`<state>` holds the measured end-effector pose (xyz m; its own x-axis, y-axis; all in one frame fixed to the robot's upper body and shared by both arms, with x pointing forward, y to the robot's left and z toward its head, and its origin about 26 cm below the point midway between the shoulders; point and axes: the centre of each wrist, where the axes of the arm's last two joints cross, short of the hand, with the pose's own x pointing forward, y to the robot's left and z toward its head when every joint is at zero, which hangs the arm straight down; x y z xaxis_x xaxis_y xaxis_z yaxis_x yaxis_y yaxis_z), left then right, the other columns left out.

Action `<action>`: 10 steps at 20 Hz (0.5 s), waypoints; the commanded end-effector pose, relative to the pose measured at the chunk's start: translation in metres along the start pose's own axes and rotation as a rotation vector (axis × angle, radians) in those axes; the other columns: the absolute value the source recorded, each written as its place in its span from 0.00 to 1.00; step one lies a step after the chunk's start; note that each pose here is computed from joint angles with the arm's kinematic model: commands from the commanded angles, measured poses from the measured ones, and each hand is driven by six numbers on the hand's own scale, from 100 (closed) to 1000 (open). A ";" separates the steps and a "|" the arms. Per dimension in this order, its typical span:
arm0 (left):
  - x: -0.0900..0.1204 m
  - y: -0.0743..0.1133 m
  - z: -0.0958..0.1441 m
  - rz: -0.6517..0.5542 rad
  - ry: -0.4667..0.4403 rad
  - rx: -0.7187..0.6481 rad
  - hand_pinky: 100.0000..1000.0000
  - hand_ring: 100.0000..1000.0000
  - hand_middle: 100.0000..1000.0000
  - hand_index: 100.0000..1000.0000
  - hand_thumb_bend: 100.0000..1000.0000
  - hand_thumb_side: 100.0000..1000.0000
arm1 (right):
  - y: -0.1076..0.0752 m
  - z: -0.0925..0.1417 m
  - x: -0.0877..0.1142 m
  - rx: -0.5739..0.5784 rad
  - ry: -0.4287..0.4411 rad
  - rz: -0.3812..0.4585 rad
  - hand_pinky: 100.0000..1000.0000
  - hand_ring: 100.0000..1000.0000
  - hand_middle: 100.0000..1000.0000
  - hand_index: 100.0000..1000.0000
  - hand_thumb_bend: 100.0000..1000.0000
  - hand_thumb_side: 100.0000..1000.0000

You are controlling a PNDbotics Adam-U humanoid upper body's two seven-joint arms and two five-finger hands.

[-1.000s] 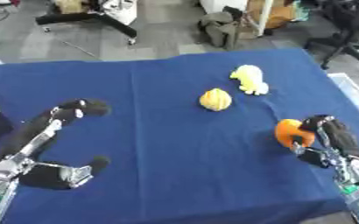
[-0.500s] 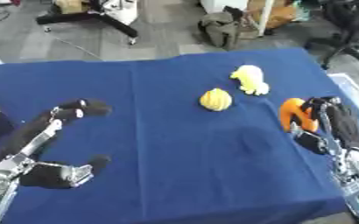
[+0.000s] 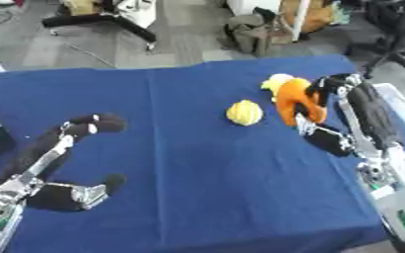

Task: Pick up the objects with one hand, pass them to the other hand, and then place them into the box on the other side of the table.

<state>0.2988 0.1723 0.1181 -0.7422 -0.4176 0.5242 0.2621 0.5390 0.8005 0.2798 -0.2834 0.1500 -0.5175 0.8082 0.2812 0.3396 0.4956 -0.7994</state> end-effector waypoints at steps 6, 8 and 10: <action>0.000 0.004 -0.003 -0.010 -0.004 0.036 0.90 0.89 0.76 0.84 0.28 0.51 | 0.004 -0.029 0.035 0.073 -0.285 -0.213 0.61 0.57 0.23 0.06 0.00 0.00; 0.000 0.004 -0.003 -0.008 -0.001 0.049 0.90 0.89 0.76 0.84 0.29 0.50 | 0.008 -0.035 0.043 0.102 -0.333 -0.258 0.61 0.57 0.23 0.05 0.00 0.00; 0.000 0.004 -0.004 -0.009 0.001 0.061 0.90 0.90 0.76 0.84 0.28 0.49 | 0.011 -0.039 0.051 0.132 -0.380 -0.299 0.61 0.57 0.23 0.05 0.00 0.00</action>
<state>0.3008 0.1722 0.1158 -0.7297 -0.4281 0.5331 0.2393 0.5706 0.7856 0.2905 -0.2288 0.1676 -0.8069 0.4897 0.3302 0.0583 0.6224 -0.7805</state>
